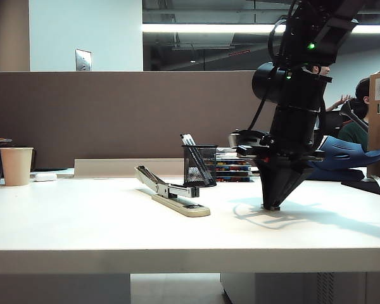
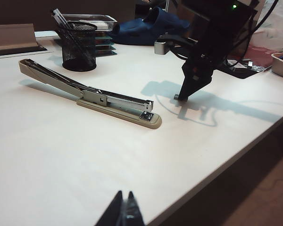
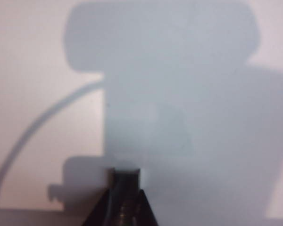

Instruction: Pick up a set of staples and put them into the open stapler.

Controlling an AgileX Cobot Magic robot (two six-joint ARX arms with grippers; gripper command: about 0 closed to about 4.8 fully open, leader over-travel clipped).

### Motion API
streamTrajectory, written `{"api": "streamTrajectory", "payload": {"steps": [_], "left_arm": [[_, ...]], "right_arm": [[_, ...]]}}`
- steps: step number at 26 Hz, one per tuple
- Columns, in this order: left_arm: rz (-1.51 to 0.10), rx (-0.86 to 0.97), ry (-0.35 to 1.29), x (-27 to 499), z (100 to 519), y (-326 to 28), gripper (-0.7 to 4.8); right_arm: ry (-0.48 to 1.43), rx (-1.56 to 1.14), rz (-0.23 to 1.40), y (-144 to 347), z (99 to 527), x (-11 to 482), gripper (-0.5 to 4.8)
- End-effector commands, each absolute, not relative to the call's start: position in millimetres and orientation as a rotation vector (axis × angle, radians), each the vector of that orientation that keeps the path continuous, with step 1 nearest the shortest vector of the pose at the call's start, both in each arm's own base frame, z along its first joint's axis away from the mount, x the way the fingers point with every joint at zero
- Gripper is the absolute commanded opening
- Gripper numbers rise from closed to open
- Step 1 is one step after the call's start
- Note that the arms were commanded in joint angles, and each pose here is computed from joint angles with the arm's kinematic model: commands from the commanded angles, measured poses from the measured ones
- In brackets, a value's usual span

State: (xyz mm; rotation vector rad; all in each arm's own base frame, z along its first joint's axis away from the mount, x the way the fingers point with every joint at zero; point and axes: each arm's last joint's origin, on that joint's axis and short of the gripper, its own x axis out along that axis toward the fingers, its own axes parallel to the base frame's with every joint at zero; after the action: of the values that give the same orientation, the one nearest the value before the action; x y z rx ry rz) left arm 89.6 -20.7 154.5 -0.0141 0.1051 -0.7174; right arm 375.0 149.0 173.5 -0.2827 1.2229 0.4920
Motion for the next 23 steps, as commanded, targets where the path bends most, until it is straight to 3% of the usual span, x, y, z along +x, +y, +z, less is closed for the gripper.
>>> {"api": "streamTrajectory", "payload": {"steps": [1,8,12,23], "left_arm": [[-0.717,-0.013,0.099,89.6,155.5,-20.6,-0.06],[-0.717,-0.013,0.099,89.6,155.5,-20.6,-0.06],[-0.717,-0.013,0.099,89.6,155.5,-20.6,-0.06],[-0.717,-0.013,0.099,89.6,155.5,-20.6,-0.06]], "right_arm": [[1.221,-0.284,0.516,154.2,172.8,373.3,0.21],[1.119,-0.239,0.606,172.5,198.0,380.7,0.21],[1.046,-0.147,0.744,191.3,216.4,382.7,0.21],[0.982,-0.052,0.859,218.4,214.1,381.1,0.21]]}}
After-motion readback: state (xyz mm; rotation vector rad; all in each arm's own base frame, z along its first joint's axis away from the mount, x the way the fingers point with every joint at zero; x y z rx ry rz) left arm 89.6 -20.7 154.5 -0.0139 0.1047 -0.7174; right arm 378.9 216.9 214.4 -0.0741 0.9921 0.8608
